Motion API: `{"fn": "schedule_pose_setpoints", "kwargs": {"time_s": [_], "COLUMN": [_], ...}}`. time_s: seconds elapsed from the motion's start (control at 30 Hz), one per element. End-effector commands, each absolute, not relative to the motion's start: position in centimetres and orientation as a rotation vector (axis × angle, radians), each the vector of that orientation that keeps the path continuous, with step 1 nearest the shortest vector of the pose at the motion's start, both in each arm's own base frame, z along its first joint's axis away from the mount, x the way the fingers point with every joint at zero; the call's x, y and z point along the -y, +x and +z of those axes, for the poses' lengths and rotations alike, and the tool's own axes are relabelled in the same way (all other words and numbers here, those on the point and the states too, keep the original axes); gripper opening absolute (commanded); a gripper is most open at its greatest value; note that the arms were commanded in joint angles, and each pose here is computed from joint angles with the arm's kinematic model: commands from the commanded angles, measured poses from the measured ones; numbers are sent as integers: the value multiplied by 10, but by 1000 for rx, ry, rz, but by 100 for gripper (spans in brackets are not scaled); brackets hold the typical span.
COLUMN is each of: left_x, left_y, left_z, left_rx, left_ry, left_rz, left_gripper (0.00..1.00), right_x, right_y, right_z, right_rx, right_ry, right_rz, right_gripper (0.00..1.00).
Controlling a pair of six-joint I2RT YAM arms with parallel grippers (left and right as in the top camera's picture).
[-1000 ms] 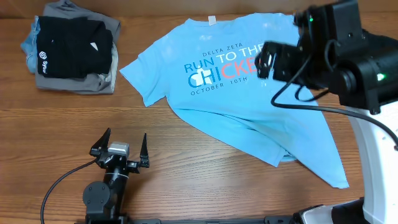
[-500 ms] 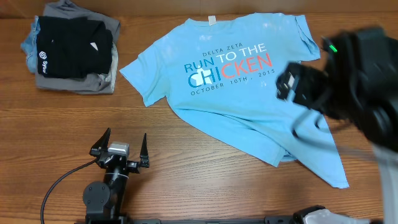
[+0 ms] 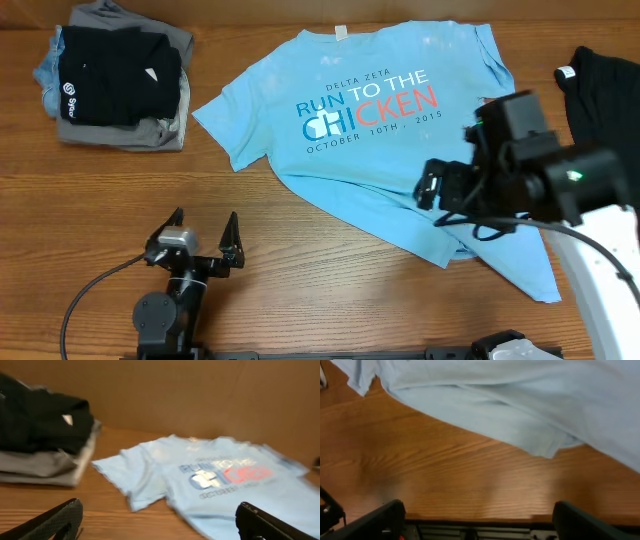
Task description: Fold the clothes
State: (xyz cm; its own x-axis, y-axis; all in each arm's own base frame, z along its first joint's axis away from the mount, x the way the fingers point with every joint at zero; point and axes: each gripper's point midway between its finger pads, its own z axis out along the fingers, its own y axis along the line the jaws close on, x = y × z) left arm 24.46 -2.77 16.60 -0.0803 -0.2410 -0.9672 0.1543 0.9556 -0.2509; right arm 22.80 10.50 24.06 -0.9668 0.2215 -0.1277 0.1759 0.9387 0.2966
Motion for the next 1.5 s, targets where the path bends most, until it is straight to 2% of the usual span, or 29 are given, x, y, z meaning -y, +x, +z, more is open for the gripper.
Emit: {"fn": "schedule_pose_setpoints", "kwargs": {"time_s": [0.0,0.37,0.53,0.73,0.9,1.17,1.3,1.47], "left_x": [49,49,45,59,61,25,26,28], "left_y": [239,230,261,303,332,373,404,422], "left_z": [182,275,299,313,291,224,204,154], "left_rx": [-1571,-1531,-1729,-1918,-2072,-2570,-2691,-2796], "left_ry": [-85,-1,10,10,-31,-274,-279,-295], "left_rz": [-547,-467,-402,-508,-547,-309,-311,-327], "left_gripper": [100,100,100,100,100,100,100,100], "right_x": [-117,-119,-130,-135,-136,-139,-139,-138], "right_y": [223,237,236,237,236,238,240,237], "right_z": [236,238,242,245,245,246,247,245], "right_rx": [-2941,-2880,-2880,-2869,-2872,-2862,-2853,-2865], "right_ry": [303,299,285,265,266,258,254,251], "right_rz": [550,557,650,694,701,724,727,719], "right_gripper": [98,100,100,100,100,100,100,100]}}
